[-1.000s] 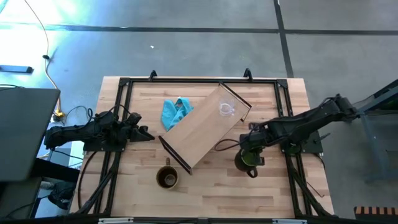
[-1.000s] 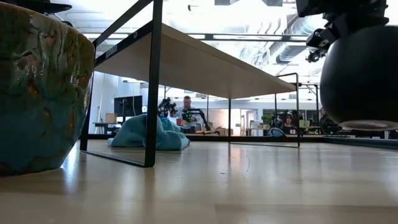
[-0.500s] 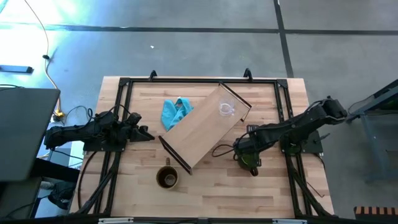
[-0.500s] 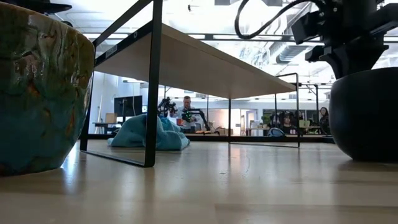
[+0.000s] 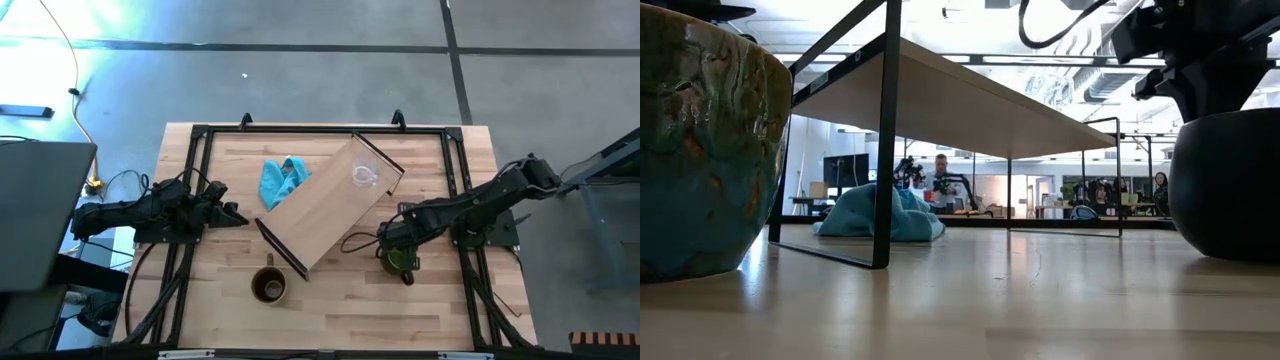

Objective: Stack small to large cups/mugs on shelf
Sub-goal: Put the black mug on the shelf

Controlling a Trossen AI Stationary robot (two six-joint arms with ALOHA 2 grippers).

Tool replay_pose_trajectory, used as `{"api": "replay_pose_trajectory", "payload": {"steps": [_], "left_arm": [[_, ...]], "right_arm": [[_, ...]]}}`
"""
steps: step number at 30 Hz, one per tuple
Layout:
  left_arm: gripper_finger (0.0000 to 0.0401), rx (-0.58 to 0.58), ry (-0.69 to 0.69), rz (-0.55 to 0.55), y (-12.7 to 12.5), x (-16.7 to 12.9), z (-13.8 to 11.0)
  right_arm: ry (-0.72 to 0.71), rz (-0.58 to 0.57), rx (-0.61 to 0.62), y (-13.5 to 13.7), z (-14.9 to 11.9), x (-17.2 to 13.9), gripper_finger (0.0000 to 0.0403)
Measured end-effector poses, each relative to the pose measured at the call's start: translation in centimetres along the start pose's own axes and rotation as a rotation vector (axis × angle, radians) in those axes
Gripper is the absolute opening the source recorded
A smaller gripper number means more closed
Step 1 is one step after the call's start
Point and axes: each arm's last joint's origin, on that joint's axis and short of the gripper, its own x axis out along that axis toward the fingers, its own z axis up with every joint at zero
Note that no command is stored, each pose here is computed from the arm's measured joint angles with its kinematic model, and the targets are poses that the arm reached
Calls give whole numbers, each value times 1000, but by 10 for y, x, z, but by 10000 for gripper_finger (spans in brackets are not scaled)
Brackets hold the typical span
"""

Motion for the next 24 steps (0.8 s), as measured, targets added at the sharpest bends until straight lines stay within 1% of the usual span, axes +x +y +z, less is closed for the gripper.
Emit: {"api": "replay_pose_trajectory", "payload": {"steps": [12,18,24], "left_arm": [[200,-3,0,0,0,0,0],[200,-2,1,0,0,0,0],[200,1,0,0,0,0,0]], "right_arm": [[-27,10,-18,1,3,0,99],[-27,10,-28,1,3,-3,106],[-71,5,-67,2,11,-25,106]]}}
